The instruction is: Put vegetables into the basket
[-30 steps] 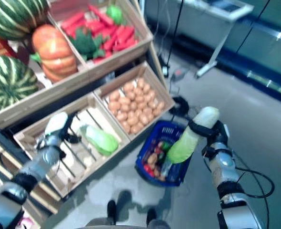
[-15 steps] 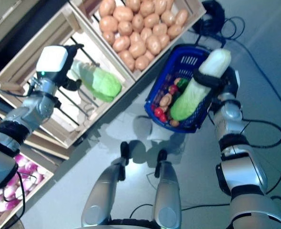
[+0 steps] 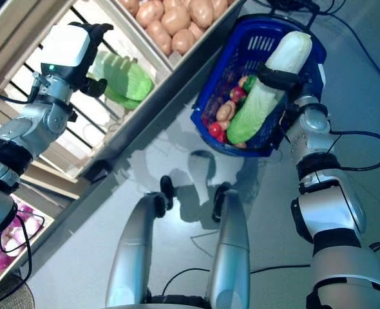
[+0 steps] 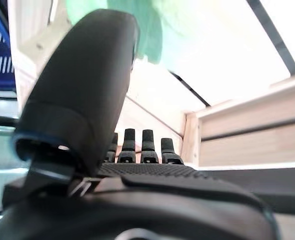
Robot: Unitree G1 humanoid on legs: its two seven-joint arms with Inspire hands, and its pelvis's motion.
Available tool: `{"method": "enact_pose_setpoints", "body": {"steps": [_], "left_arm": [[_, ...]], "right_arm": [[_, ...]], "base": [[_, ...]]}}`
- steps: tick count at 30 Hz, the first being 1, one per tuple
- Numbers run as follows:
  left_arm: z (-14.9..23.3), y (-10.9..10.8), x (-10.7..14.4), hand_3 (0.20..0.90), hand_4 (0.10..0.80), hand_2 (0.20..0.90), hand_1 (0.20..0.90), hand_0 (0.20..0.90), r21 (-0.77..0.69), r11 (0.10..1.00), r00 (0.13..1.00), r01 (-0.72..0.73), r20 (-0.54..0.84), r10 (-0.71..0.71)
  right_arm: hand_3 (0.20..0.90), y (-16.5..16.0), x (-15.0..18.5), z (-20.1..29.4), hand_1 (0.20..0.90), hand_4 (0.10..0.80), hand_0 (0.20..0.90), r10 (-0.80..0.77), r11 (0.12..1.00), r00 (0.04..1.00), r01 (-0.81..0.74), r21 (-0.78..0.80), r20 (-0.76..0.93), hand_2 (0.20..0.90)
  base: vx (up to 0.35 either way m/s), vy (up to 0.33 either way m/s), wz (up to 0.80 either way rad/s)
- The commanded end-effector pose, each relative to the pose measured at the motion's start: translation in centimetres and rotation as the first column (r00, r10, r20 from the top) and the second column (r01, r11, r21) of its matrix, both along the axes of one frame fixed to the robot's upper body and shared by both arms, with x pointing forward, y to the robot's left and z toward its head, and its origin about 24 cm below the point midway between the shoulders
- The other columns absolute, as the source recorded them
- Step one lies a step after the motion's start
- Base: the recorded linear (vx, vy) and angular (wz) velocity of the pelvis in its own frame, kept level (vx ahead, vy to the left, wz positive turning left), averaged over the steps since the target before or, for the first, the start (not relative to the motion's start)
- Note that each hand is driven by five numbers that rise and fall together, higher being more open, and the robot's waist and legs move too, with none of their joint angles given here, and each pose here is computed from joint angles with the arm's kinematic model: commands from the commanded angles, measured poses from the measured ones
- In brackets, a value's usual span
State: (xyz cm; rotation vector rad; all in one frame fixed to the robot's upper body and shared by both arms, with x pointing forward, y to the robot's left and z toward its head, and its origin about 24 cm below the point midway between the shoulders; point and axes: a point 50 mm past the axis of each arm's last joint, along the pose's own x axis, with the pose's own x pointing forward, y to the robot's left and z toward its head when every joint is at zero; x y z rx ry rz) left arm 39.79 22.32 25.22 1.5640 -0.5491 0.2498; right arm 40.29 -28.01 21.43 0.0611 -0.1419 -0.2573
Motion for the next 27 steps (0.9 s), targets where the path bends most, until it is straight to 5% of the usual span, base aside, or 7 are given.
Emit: {"method": "enact_pose_setpoints", "body": {"steps": [1,9,27], "left_arm": [[9.1,1.0,-1.3,0.9,0.8,0.9,0.9,0.9,-0.046,0.997,0.952,-0.056,0.299,0.067],[9.6,1.9,-1.1,0.9,0.8,0.9,0.9,0.9,0.047,0.979,0.957,-0.197,0.226,0.182],[10.3,6.7,-2.2,0.9,0.8,0.9,0.9,0.9,0.158,0.814,0.826,-0.559,0.193,0.53]], "right_arm": [[0.9,-0.7,-0.2,7.6,0.9,0.8,0.9,-0.065,0.998,0.987,0.068,-0.013,0.147,0.9],[0.9,-1.2,-0.1,6.5,0.9,0.8,0.9,-0.082,0.995,0.996,0.083,-0.062,0.034,0.9],[0.9,0.2,-1.5,6.4,0.9,0.8,0.9,0.115,0.988,0.969,-0.089,-0.127,0.219,0.9]], "base": [[0.0,0.0,0.0],[0.022,0.016,-0.01],[0.022,0.05,-0.03]]}}
